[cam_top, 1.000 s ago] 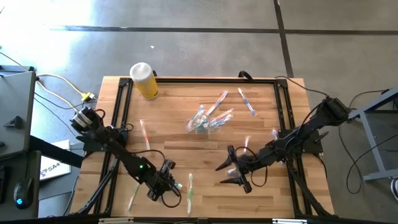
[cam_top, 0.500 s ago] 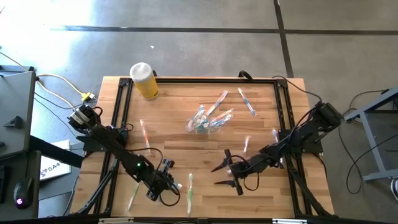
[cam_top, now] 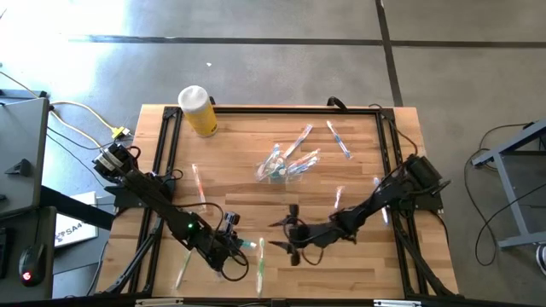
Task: Pick & Place toothbrushing station
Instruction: Put the blue mouthwash into the transparent organizer
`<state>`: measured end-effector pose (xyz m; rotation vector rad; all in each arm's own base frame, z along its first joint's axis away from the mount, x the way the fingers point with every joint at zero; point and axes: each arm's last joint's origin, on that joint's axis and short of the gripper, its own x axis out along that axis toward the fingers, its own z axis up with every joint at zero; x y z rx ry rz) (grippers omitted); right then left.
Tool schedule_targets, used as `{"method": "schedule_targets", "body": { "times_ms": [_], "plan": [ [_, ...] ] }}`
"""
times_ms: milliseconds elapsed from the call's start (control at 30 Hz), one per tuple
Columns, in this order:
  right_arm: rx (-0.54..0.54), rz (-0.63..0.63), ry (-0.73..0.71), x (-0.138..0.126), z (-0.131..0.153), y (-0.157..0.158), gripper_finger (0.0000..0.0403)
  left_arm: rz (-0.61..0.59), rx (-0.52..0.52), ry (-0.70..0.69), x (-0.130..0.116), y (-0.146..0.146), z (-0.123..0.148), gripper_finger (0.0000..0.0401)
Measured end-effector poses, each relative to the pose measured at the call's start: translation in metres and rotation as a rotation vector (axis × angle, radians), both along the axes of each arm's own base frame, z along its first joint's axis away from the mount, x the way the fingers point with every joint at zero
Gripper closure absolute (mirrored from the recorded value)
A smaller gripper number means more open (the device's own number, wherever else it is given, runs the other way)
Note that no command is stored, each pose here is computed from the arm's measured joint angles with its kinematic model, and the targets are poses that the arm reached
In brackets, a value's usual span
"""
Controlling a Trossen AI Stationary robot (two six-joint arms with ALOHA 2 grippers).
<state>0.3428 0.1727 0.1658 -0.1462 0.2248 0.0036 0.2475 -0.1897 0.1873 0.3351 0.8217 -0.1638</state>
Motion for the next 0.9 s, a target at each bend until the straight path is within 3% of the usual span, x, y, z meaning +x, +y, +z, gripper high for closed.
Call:
{"method": "schedule_targets", "body": {
  "times_ms": [333, 667, 900],
  "plan": [
    [0.116, -0.035, 0.123, 0.018, -0.009, 0.006, 0.0173, 0.038, 0.052, -0.09, 0.011, -0.006, 0.03, 0.0397],
    [0.178, -0.018, 0.18, 0.013, -0.009, 0.01, 0.0101, 0.066, 0.079, -0.101, 0.011, -0.005, 0.031, 0.0398],
    [0.179, -0.017, 0.195, 0.015, -0.01, 0.004, 0.009, 0.064, 0.078, -0.096, 0.011, -0.005, 0.031, 0.0397]
  ]
}}
